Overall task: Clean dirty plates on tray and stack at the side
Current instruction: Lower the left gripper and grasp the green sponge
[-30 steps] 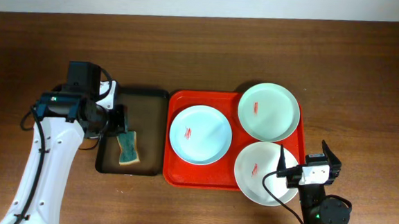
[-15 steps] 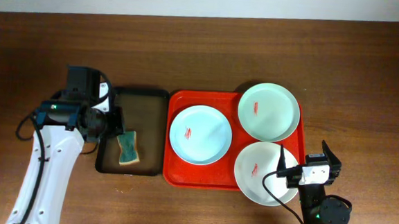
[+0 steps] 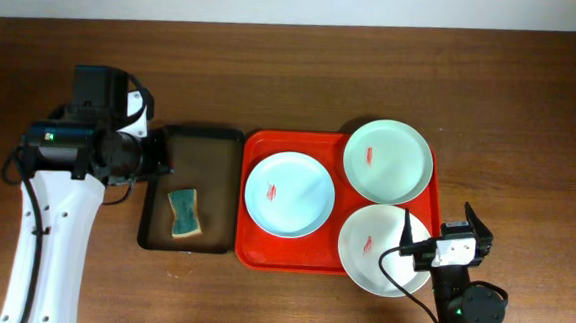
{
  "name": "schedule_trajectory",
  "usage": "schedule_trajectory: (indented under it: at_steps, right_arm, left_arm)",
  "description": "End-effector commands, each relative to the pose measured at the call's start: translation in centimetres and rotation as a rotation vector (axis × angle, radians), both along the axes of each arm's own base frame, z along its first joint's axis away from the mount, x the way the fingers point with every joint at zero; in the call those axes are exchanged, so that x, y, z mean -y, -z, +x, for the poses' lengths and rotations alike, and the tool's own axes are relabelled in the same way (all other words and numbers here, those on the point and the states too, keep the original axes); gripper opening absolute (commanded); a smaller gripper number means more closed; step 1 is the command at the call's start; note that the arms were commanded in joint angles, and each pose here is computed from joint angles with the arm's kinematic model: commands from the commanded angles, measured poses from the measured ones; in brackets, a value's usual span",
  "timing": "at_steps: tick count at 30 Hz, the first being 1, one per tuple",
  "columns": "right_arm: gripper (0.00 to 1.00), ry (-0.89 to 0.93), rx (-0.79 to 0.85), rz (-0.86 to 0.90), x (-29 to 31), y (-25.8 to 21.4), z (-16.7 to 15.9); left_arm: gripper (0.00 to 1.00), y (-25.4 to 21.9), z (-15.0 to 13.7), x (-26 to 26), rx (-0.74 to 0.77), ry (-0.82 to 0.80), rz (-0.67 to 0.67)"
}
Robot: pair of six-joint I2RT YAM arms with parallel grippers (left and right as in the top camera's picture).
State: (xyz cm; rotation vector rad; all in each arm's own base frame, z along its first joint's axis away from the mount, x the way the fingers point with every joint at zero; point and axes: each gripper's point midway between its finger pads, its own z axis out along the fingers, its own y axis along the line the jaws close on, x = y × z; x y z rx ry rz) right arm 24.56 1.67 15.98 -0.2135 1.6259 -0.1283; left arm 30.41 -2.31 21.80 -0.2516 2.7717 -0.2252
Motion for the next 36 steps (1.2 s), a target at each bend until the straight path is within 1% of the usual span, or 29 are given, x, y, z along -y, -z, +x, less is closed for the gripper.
schedule_trajectory:
  at_steps: [1,2,5,6,8,9,12,17,20,22,24,33,36]
  right_arm:
    - [0.98,0.008,-0.008,0.003,0.2,0.3,0.0]
    - [0.98,0.008,-0.008,0.003,0.2,0.3,0.0]
    - [0.98,0.008,-0.008,0.003,0.2,0.3,0.0]
    - [0.98,0.008,-0.008,0.003,0.2,0.3,0.0]
    - [0.98,0.008,-0.008,0.003,0.2,0.3,0.0]
    - [0.98,0.008,-0.008,0.003,0.2,0.3,0.0]
    - [0.98,0.008,-0.008,0.003,0.2,0.3,0.0]
    - [0.98,0.008,-0.008,0.003,0.2,0.3,0.0]
    - [0.98,0.008,-0.008,0.003,0.2,0.3,0.0]
    - [0.98,0.008,-0.008,0.003,0.2,0.3,0.0]
    - [0.98,0.008,-0.008,0.003,0.2,0.3,0.0]
    - [0.98,0.008,-0.008,0.003,0.2,0.3,0.0]
    - [0.99,0.008,-0.008,0.003,0.2,0.3,0.0]
  left_arm:
    - [0.39,2.6,-1.4,-0.1,-0.118,0.002,0.013]
    - [0.5,3.6,-1.9,-0.4,-0.146,-0.002,0.029]
    - [0.53,8.2,-4.0,-0.6,-0.271,-0.003,0.039]
    - [0.5,9.9,-4.4,-0.6,-0.293,-0.009,0.037]
    - [0.44,11.9,-5.1,-0.6,-0.317,-0.036,0.031]
    - [0.37,13.7,-5.5,-0.5,-0.321,-0.033,0.032]
    - [0.37,16.1,-5.3,-0.5,-0.288,-0.045,0.029]
    - [0.37,16.1,-3.7,-0.4,-0.224,-0.054,0.021]
    - [0.37,16.0,-3.2,1.0,-0.196,-0.01,0.024]
    - [0.38,16.0,-2.8,1.0,-0.177,-0.03,0.068]
    - [0.38,16.0,-2.8,0.8,-0.175,-0.053,0.101]
    - [0.39,17.2,-3.7,0.7,-0.198,-0.056,0.103]
    - [0.4,17.1,-3.6,0.7,-0.193,-0.056,0.101]
